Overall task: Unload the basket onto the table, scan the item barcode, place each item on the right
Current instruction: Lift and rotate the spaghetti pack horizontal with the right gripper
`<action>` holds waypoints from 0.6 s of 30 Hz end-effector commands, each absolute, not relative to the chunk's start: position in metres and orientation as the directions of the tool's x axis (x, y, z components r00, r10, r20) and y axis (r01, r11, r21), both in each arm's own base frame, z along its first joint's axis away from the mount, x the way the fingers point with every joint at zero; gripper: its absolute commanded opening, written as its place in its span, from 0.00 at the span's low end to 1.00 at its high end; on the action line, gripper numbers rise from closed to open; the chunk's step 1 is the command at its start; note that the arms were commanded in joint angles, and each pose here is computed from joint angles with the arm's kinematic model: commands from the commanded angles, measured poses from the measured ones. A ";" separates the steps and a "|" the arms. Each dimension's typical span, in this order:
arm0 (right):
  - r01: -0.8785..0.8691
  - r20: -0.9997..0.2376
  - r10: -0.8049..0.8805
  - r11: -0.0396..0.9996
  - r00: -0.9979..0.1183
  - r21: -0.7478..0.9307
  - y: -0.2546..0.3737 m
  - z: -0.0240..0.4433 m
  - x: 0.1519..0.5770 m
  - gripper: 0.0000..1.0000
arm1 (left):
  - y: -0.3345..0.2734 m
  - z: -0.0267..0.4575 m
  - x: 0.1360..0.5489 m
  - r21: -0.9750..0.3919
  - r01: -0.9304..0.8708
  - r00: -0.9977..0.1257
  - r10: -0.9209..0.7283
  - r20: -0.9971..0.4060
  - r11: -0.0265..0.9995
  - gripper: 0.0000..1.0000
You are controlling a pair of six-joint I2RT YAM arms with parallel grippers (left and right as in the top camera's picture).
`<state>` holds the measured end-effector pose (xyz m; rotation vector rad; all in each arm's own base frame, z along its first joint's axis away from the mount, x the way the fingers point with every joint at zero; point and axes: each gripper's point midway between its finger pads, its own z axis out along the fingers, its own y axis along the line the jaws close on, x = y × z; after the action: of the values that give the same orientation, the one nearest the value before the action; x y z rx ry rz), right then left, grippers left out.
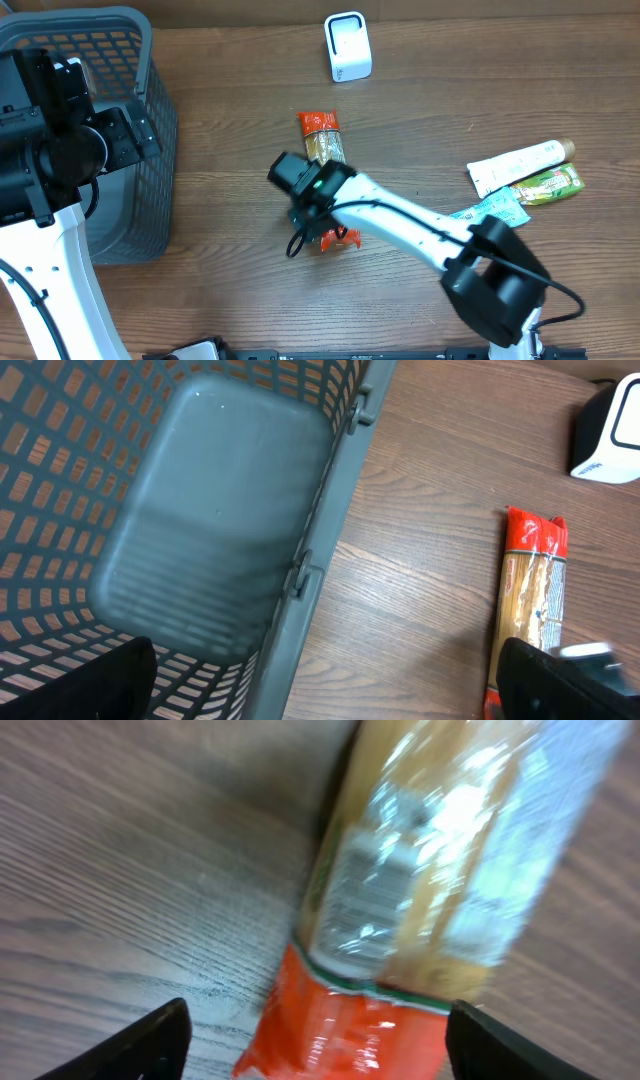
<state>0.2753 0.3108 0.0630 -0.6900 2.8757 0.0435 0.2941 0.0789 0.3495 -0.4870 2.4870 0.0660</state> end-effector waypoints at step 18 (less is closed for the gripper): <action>-0.352 -0.023 -0.372 0.854 -0.928 0.384 0.356 0.053 0.251 0.52 | 0.079 0.349 0.296 -0.071 -0.361 -0.753 -0.335 -0.567 0.930 1.00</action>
<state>0.2637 0.3613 0.0704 -0.6829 2.9759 0.6923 0.2941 0.0789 0.3495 -0.4870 2.4870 0.0660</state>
